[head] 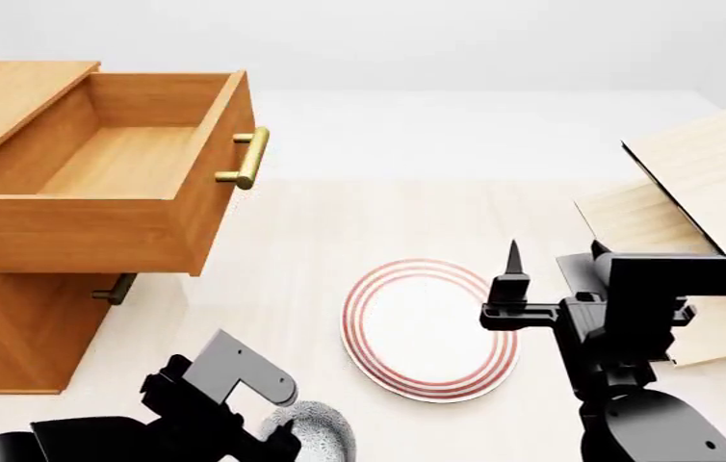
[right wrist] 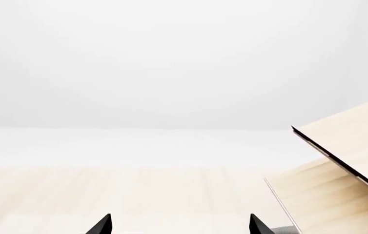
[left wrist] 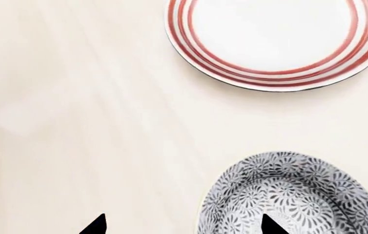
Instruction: Open the top drawer of the cabinet and put the bowl in it.
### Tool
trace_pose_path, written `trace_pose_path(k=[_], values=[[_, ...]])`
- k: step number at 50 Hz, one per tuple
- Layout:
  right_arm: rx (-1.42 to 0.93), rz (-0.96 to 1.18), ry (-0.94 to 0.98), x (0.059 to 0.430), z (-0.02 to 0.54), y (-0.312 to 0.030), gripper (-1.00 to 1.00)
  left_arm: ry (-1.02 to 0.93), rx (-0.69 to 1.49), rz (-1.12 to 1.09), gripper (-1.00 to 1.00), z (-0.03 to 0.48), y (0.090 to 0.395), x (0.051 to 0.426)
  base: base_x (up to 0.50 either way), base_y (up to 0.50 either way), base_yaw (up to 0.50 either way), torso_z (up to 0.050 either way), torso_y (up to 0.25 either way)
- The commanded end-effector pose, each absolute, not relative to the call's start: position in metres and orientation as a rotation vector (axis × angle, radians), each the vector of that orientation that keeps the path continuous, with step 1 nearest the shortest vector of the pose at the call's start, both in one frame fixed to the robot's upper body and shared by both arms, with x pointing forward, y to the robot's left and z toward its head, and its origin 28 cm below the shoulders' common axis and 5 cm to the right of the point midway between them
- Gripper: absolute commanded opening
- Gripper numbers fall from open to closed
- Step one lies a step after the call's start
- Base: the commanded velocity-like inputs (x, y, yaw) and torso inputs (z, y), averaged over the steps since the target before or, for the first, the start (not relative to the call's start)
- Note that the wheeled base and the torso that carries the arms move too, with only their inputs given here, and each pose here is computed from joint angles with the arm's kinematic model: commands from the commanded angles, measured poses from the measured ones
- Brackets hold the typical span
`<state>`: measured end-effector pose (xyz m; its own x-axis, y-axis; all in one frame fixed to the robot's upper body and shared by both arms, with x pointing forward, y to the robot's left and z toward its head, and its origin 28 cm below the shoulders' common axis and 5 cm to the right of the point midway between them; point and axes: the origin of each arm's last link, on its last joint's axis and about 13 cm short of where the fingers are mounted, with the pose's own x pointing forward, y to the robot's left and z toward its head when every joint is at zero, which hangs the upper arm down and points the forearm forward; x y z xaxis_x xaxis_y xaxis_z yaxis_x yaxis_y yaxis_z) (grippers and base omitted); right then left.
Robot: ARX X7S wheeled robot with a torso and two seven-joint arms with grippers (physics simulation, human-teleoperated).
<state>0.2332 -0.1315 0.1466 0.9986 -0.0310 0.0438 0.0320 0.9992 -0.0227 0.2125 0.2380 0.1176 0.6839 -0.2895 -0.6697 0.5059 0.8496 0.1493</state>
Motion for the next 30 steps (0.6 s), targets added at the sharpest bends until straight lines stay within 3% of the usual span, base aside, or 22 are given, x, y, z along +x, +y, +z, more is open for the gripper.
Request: trace_pose_path(k=[1, 30], values=[[-0.025, -0.032, -0.04, 0.234, 0.146, -0.131, 1.0, 0.739, 0.334, -0.462, 1.0, 0.112, 0.236, 0.216, 0.0, 0.0, 0.0, 0.0, 0.0], [-0.028, -0.032, -0.039, 0.234, 0.146, -0.131, 1.0, 0.791, 0.364, -0.471, 1.0, 0.097, 0.235, 0.225, 0.0, 0.0, 0.0, 0.0, 0.0]])
